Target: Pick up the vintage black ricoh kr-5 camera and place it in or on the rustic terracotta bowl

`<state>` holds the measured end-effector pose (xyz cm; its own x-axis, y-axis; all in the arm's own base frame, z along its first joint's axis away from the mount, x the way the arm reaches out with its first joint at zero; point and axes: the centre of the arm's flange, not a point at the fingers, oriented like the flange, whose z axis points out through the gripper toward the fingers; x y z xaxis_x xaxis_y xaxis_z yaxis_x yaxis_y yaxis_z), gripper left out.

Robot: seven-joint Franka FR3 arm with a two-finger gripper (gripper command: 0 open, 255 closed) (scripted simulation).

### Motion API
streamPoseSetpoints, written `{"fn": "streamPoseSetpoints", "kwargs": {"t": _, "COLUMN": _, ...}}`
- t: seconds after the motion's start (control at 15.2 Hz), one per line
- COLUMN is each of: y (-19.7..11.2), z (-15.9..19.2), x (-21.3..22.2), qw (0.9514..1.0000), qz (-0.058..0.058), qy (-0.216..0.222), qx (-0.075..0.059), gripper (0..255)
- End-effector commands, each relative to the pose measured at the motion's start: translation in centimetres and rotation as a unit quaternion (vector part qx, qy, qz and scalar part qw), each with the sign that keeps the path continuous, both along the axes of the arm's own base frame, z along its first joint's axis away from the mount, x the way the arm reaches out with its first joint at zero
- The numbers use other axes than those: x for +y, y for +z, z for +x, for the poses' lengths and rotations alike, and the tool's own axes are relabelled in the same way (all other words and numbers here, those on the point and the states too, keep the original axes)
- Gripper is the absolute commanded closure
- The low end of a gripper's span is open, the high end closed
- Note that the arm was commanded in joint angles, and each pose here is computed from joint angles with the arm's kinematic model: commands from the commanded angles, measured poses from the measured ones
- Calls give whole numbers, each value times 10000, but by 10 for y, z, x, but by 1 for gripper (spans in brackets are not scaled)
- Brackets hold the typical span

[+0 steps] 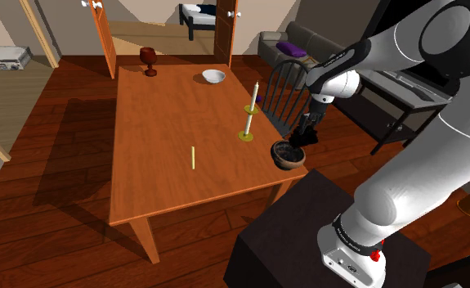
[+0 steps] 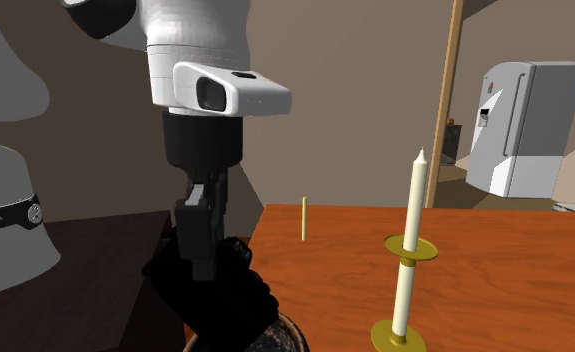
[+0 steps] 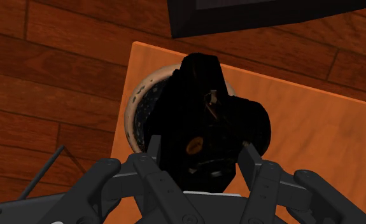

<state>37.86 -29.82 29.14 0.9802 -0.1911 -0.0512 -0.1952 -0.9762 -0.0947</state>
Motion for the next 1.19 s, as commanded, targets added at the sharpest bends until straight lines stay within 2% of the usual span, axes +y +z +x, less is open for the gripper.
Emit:
{"fn": "streamPoseSetpoints", "kwargs": {"t": 0.0, "y": -9, "z": 0, "x": -1, "qw": 10000, "qz": -2, "qy": 3, "qx": -2, "gripper": 255}}
{"fn": "streamPoseSetpoints", "kwargs": {"t": 0.92, "y": -87, "z": 0, "x": -1, "qw": 10000, "qz": -2, "qy": 3, "qx": -2, "gripper": 255}}
{"fn": "streamPoseSetpoints", "kwargs": {"t": 1.12, "y": -87, "z": 0, "x": -1, "qw": 10000, "qz": -2, "qy": 3, "qx": -2, "gripper": 255}}
